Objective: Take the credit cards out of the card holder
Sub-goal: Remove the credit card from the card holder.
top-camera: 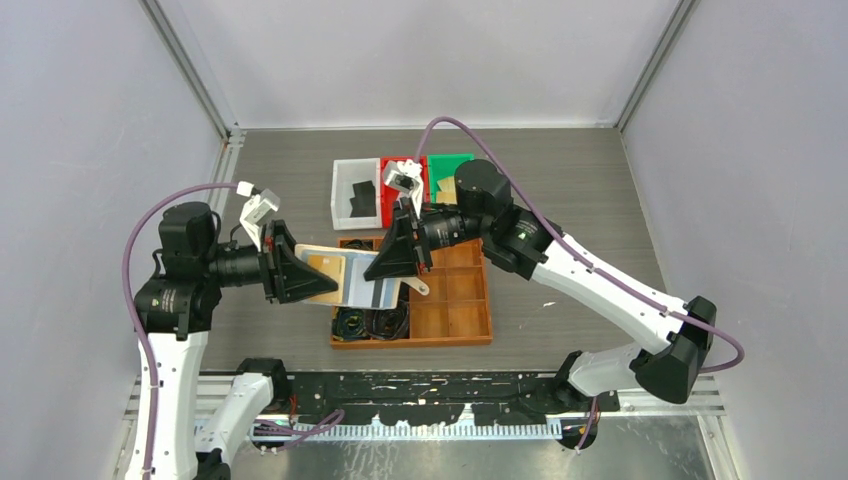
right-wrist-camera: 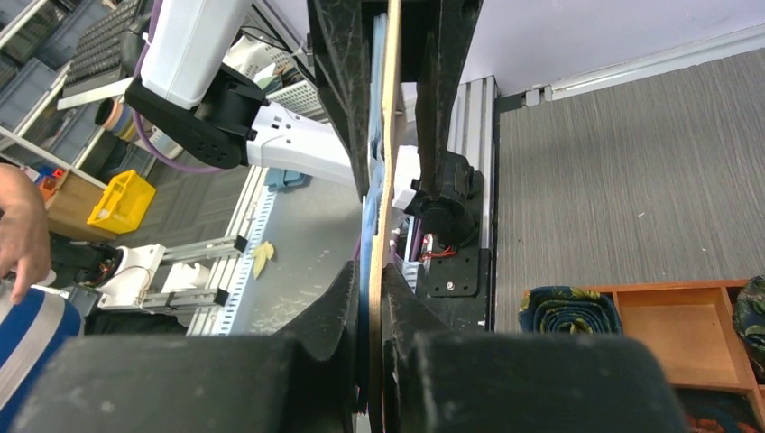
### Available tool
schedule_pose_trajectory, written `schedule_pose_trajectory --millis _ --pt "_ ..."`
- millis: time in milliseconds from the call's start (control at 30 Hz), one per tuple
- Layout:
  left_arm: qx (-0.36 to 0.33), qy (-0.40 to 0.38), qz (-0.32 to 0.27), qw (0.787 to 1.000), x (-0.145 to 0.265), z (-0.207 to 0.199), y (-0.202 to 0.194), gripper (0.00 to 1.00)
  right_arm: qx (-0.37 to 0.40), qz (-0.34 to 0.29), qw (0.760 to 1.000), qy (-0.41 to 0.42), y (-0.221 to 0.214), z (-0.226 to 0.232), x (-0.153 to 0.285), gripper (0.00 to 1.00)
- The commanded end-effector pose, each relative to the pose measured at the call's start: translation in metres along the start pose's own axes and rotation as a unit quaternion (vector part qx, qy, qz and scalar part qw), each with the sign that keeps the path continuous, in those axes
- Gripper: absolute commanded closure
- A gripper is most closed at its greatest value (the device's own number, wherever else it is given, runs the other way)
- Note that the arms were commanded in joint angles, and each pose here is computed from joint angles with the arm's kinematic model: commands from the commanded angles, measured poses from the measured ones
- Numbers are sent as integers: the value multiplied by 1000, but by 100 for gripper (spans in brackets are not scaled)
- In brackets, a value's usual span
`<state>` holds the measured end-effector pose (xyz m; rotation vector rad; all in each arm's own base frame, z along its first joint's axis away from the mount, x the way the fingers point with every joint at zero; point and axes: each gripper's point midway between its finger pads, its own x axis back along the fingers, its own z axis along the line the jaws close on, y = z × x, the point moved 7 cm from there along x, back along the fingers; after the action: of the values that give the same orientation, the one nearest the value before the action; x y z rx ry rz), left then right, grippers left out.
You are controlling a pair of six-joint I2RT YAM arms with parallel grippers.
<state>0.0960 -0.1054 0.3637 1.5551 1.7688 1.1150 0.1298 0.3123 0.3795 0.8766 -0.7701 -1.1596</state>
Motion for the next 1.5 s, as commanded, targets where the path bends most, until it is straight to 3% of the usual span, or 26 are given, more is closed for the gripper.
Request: schedule_pose_trajectory --millis 0,233,367,433,500,533,633,733,900,1200,1233,1267,1367,1467 --pt "-28 -9 -13 1000 0 -5 11 69 36 -11 999 8 6 17 11 99" --pt "-22 -11 -19 1000 0 -6 15 87 33 -12 999 3 5 15 10 98" --pt "-12 -24 -20 999 0 -8 16 96 23 -25 999 -7 8 9 6 73" --pt "-5 -28 -20 999 -1 -8 15 98 19 -33 999 -8 10 7 4 68" --pt "-1 -30 -19 999 -1 -9 15 97 15 -37 999 -4 11 6 2 70" --pt "4 -31 -19 999 -1 -8 15 94 18 -43 999 0 14 6 1 78" --pt "4 -39 -17 999 0 -11 14 76 13 -46 999 -2 15 4 -1 92" --pt "2 -40 -17 999 0 -13 13 70 10 -46 999 -4 15 3 -1 99" --pt "3 -47 -14 999 0 -14 12 70 13 -41 999 -13 13 3 2 99" --pt "17 -22 -18 999 -1 -7 21 83 11 -27 999 -16 4 4 6 99" --pt "19 -12 -20 1000 -1 -4 22 87 11 -28 999 -17 4 4 6 97" --pt "22 -2 -22 1000 -2 -2 22 90 11 -30 999 -17 4 5 6 87" --pt "32 25 -25 999 -3 7 20 99 11 -51 998 -30 10 4 7 51" --pt "42 50 -26 998 -4 15 18 100 -2 -85 993 -87 23 -4 12 40"
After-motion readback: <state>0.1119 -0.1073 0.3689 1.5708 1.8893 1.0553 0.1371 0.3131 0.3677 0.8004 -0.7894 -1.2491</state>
